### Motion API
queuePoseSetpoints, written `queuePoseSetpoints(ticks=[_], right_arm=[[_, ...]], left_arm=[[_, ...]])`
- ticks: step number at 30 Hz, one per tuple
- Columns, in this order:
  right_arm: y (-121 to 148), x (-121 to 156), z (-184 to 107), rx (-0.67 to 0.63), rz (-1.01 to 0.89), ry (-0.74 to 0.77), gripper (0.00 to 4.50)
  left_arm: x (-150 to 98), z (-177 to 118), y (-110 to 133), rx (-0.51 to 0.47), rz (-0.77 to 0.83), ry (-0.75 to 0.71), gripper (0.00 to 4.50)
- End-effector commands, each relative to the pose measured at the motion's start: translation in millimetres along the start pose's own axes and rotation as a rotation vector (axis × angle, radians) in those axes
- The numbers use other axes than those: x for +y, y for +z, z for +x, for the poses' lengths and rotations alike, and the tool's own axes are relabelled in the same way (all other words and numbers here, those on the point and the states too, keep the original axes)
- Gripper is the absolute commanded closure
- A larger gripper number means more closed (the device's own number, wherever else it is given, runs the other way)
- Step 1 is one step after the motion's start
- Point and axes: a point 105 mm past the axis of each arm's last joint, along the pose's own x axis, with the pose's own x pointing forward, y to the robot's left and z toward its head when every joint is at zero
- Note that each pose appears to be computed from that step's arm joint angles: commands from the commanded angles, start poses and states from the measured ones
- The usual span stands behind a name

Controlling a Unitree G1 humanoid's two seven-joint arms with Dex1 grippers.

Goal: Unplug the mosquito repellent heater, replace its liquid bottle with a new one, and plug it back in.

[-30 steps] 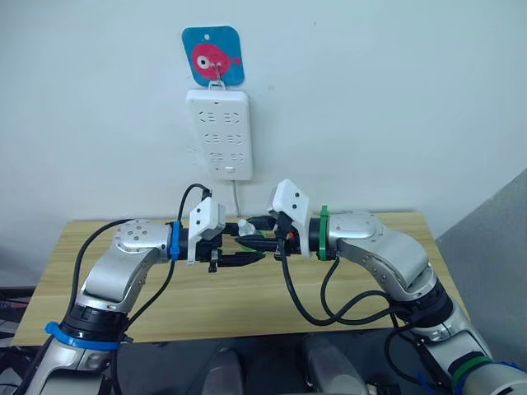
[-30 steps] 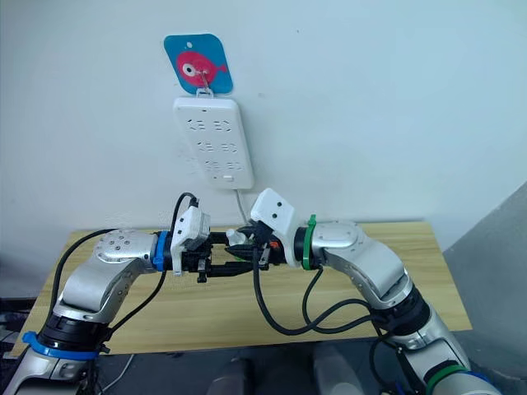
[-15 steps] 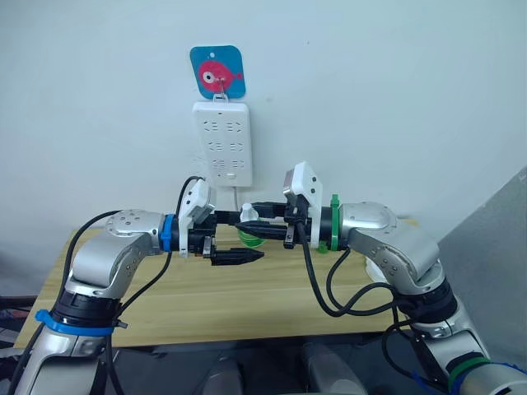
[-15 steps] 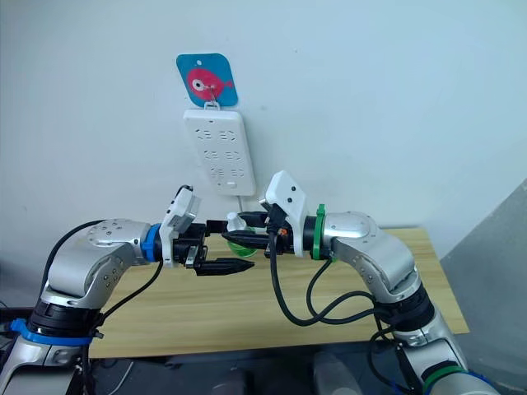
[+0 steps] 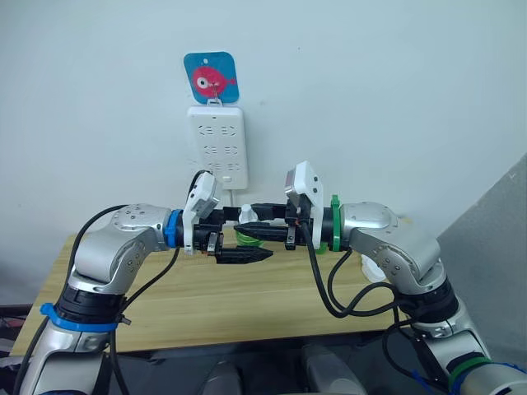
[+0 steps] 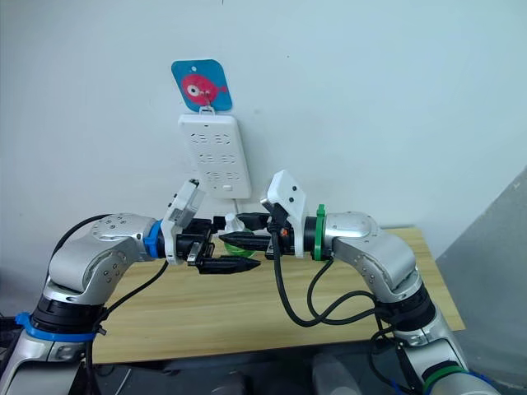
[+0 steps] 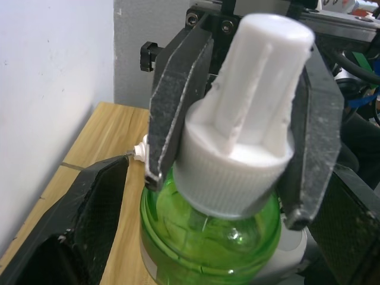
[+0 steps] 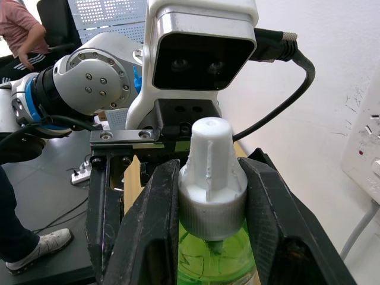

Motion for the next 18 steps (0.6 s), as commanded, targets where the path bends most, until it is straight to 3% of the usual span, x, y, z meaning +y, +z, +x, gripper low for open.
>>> queuePoseSetpoints(ticks=[1, 5, 8, 13, 18], right_arm=[[19.1, 2.5, -3.0, -0.055, -0.044, 0.015, 3.35], [20.5, 2.6, -3.2, -0.059, -0.042, 0.017, 3.35], [20.9, 2.8, -3.3, -0.059, -0.041, 0.019, 3.35], [20.8, 3.7, -3.4, -0.058, -0.037, 0.024, 3.35], [18.5, 4.2, -3.6, -0.048, -0.009, 0.028, 3.35]], left_arm=[[-3.4, -1.3, 2.7, 0.015, 0.043, -0.009, 0.0], [-1.5, -3.3, -1.0, 0.02, 0.04, 0.004, 0.0], [0.0, -3.4, 2.0, -0.011, 0.026, 0.009, 0.64], [-0.8, -3.0, 3.5, -0.023, 0.02, 0.002, 2.13], [0.2, -3.6, 2.8, -0.028, 0.021, 0.013, 2.18]])
